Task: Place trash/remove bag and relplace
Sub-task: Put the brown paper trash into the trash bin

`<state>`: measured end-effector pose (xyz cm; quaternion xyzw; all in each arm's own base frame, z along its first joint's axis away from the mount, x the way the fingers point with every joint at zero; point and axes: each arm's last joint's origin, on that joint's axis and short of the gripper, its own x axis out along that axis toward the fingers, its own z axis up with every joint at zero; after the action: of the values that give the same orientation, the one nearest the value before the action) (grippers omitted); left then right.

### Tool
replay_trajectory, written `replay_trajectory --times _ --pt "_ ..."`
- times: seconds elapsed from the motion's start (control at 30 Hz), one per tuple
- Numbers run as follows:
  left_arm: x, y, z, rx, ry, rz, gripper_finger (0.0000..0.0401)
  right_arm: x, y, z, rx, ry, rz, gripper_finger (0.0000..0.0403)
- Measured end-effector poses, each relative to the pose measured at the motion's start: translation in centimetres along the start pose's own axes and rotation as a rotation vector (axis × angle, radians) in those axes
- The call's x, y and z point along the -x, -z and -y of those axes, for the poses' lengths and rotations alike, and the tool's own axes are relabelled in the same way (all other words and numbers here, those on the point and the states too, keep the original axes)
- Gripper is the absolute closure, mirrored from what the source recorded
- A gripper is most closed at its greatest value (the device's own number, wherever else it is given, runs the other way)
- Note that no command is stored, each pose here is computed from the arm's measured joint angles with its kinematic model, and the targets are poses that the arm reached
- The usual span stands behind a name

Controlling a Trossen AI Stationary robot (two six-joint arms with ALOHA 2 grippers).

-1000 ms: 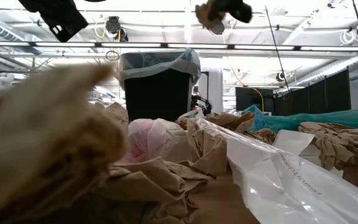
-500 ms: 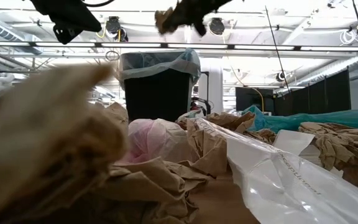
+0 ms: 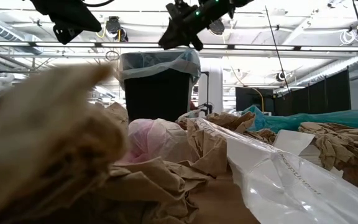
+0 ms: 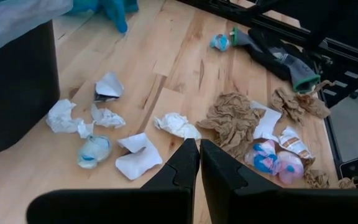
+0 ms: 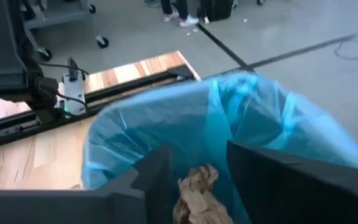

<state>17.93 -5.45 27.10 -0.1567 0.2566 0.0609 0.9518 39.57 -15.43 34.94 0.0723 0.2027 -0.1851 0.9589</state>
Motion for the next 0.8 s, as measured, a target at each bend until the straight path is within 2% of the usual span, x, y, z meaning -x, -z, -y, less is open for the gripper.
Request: replay_trajectory --times 0.1,0.23,0.47,0.6,0.8 --pt "0.0 0.0 0.0 0.0 0.0 -0.001 0.0379 1.5 -1.2 0.0 0.009 0.001 0.008 0.0222" --pt "0.0 0.0 0.0 0.0 0.0 -0.001 0.0379 4.3 -2.3 0.3 0.019 0.019 -0.038 0.0212" --pt "0.0 0.0 0.0 -0.066 0.012 -0.008 0.0379 9.5 -1.6 -0.1 -0.029 0.03 -0.238 0.0219" --pt "0.0 0.0 0.0 -0.087 0.015 -0.009 0.0379 10.9 -0.2 -1.7 -0.101 0.019 -0.398 0.0219" --pt "0.0 0.0 0.0 -0.082 0.017 -0.01 0.0379 11.9 1.7 -6.9 -0.149 0.015 -0.53 0.022"
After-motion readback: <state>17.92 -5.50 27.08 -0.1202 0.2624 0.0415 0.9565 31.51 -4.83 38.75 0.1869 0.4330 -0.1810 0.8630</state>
